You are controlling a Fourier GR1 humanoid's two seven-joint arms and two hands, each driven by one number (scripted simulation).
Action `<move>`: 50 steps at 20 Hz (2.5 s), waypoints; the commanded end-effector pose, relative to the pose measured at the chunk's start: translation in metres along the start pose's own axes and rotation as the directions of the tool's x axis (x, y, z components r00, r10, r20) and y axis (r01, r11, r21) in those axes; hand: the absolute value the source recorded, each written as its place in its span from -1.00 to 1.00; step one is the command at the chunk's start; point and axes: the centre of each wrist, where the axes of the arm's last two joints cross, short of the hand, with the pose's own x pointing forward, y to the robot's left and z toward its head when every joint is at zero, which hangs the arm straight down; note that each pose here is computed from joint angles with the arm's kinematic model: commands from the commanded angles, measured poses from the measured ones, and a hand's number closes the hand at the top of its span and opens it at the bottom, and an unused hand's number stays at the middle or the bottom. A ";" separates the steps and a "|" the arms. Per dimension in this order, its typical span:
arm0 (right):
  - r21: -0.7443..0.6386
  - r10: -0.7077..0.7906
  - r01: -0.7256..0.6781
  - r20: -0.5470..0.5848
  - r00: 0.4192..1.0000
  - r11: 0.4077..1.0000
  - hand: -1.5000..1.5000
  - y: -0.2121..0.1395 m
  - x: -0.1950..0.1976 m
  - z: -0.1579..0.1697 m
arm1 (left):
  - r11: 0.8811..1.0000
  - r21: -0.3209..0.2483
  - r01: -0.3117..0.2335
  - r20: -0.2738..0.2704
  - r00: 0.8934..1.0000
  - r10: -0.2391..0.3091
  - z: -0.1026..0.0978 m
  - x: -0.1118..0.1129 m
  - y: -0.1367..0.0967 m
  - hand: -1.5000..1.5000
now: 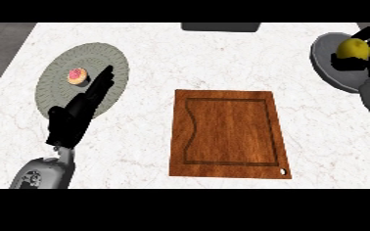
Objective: Pick the lemon from the cutting board and place it in the pan
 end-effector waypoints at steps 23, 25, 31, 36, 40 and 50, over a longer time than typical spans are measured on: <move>-0.027 -0.453 0.458 -0.213 0.866 0.888 -1.00 -0.030 -0.055 -0.017 | 1.000 -0.029 0.000 0.025 1.000 0.001 -0.004 0.005 0.001 0.00; -0.056 -0.528 0.530 -0.218 0.821 0.846 -1.00 -0.043 -0.066 -0.021 | 1.000 -0.023 0.007 0.025 1.000 -0.006 -0.005 0.005 0.002 0.00; -0.026 -0.654 0.663 -0.206 0.728 0.748 -1.00 -0.063 -0.114 -0.009 | 1.000 -0.004 -0.001 0.022 1.000 0.001 -0.006 0.009 0.000 0.00; 0.019 -0.714 0.722 -0.130 0.688 0.692 -1.00 -0.049 -0.129 0.012 | 1.000 -0.003 0.003 0.015 1.000 -0.003 -0.012 0.002 -0.008 0.00; 0.016 -0.708 0.710 -0.067 0.703 0.704 -1.00 -0.053 -0.177 0.049 | 1.000 0.006 0.019 0.013 1.000 -0.019 -0.006 0.017 0.000 0.00; 0.055 -0.739 0.741 -0.055 0.671 0.669 -1.00 -0.040 -0.210 0.098 | 1.000 0.006 -0.007 -0.016 1.000 0.007 0.004 -0.007 -0.002 0.00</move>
